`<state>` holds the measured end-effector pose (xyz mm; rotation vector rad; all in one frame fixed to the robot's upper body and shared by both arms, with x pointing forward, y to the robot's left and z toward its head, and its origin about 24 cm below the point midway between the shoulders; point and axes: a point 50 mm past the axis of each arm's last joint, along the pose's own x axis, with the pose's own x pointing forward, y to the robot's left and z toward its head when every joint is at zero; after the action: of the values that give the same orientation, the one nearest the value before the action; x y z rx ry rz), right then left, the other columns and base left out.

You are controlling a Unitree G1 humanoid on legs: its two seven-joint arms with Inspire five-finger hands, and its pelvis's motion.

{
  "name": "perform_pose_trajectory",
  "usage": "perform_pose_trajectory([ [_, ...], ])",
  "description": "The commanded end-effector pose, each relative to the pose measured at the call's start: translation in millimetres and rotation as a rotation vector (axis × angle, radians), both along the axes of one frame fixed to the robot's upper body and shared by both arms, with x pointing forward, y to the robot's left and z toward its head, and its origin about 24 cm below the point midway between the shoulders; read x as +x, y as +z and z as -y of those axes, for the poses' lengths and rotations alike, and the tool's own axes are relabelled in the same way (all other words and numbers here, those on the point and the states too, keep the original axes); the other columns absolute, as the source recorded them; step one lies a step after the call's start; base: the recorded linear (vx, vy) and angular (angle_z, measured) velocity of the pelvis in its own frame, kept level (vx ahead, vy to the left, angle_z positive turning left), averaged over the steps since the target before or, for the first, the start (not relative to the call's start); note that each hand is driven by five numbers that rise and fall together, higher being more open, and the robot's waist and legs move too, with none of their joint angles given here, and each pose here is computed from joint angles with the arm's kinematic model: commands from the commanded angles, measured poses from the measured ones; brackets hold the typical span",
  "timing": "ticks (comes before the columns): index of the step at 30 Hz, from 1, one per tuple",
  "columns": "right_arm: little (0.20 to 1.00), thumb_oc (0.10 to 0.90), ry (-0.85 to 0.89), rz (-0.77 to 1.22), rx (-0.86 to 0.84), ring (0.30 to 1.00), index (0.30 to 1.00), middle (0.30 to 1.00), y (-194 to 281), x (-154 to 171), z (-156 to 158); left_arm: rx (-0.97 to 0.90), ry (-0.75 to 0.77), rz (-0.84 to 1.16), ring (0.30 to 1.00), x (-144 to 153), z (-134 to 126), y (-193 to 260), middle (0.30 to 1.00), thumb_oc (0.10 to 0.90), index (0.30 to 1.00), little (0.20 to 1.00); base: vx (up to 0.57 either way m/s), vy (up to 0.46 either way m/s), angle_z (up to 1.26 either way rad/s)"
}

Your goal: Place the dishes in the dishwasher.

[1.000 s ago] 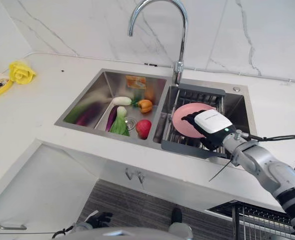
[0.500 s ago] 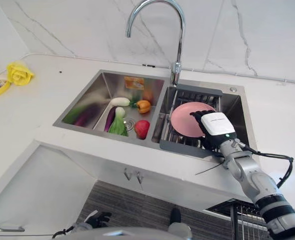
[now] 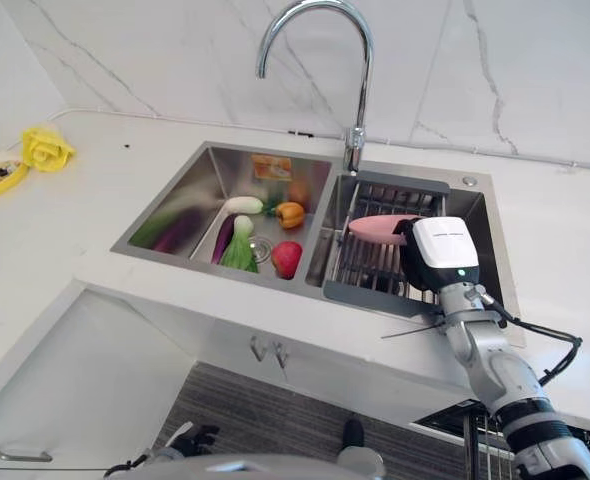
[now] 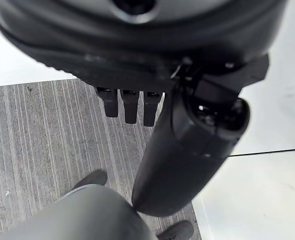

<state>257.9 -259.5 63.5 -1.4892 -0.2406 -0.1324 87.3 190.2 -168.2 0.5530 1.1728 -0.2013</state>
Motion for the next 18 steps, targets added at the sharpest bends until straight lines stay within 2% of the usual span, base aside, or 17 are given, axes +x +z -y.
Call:
perform_pose_trajectory([
  [1,0.300,0.400,-0.057,0.025,0.194,0.300,0.300,0.300,-13,-1,-9,0.074,-0.003,-0.025,0.900,-4,-14,0,0.900,0.800,0.900,0.900,0.00,0.000,0.00],
  [9,0.300,0.400,-0.041,0.097,0.274,0.300,0.300,0.300,0,-5,-14,0.094,0.013,-0.022,0.900,-6,-15,0,0.900,0.800,0.900,0.900,0.00,0.003,0.02],
  [18,0.300,0.400,-0.059,0.142,0.543,0.300,0.300,0.300,5,-12,-17,0.105,0.045,-0.037,0.900,-9,-18,-1,0.900,0.800,0.900,0.900,0.00,0.000,0.00],
])
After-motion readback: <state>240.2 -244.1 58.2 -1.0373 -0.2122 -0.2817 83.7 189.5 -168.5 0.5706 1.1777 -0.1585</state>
